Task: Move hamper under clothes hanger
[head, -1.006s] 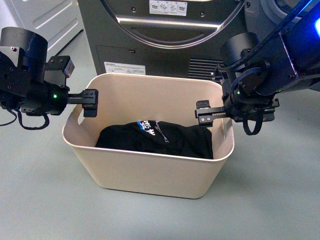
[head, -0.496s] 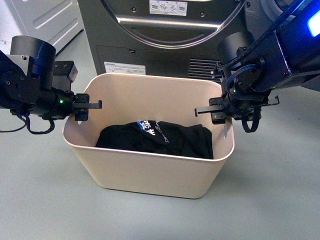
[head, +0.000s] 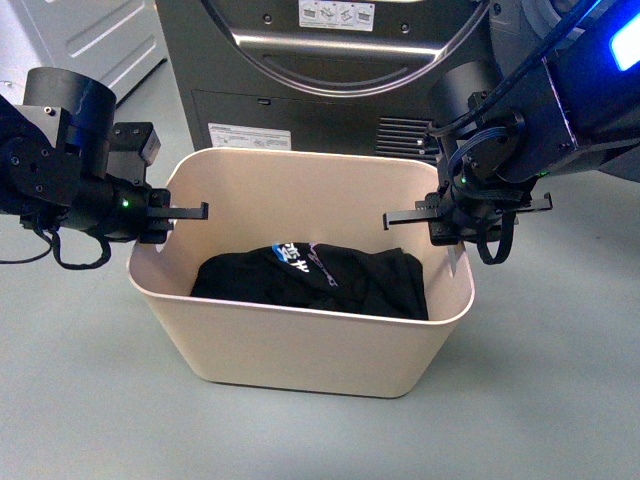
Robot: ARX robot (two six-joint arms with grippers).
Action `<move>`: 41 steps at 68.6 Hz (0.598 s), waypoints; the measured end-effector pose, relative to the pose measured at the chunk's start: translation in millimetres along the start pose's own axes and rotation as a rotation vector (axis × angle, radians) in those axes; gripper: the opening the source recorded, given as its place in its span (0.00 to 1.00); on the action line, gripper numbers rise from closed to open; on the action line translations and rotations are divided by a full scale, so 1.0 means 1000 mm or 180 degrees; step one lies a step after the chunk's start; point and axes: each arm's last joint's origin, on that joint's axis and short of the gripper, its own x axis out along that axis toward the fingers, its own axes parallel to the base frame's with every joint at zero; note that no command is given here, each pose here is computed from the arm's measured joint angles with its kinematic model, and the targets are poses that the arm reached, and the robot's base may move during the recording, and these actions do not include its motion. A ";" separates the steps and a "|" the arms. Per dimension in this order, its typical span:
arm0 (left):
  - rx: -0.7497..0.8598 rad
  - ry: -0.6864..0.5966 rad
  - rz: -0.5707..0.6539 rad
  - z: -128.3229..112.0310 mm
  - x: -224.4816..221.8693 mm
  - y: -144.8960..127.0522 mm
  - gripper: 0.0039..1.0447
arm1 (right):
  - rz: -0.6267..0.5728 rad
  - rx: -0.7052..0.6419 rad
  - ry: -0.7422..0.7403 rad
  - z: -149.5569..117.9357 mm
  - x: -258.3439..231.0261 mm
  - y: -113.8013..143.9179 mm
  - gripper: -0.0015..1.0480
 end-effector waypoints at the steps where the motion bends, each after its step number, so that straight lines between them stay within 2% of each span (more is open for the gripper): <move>1: 0.0001 0.0001 0.0001 0.000 -0.001 0.000 0.04 | 0.0000 0.0000 0.0001 0.000 0.000 0.000 0.03; 23: 0.0007 -0.0164 0.0042 0.020 -0.024 0.001 0.04 | 0.0041 0.0036 -0.0143 0.013 -0.022 -0.005 0.03; 41: 0.0018 -0.0190 0.0096 0.022 -0.029 0.002 0.04 | 0.0071 0.0050 -0.0250 0.016 -0.034 -0.007 0.03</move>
